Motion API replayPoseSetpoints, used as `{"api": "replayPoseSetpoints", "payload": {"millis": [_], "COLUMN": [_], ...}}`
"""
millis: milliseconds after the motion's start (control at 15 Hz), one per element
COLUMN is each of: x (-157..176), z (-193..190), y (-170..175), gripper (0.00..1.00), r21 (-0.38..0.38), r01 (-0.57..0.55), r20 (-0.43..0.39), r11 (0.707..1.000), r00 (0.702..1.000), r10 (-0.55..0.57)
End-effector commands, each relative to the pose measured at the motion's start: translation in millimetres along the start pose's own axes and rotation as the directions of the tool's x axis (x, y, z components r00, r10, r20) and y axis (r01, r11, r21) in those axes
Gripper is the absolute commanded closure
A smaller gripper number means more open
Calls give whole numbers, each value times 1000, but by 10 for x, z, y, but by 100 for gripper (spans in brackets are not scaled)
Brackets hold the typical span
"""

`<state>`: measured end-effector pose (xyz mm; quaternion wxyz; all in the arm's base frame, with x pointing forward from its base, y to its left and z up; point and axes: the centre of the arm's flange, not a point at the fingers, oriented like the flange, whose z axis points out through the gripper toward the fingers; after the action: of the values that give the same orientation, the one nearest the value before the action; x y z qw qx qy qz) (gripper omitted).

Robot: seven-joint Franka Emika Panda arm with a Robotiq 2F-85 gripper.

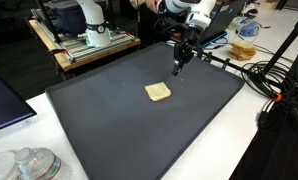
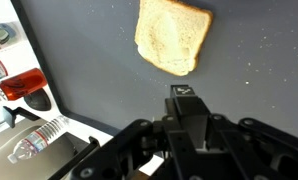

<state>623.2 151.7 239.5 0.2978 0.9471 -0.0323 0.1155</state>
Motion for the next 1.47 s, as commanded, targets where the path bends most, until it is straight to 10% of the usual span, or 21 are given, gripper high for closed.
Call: {"api": "replayPoseSetpoints", "payload": {"millis": [0,1400], "x": [134,-319], "z": [36,347], "y": [153,1238], "gripper": [95,95], "r21": [47,384], "r01": [-7,59], "r20": [60,226], "r11": [999,921], "r00": [998,962], "r10": [5,-156]}}
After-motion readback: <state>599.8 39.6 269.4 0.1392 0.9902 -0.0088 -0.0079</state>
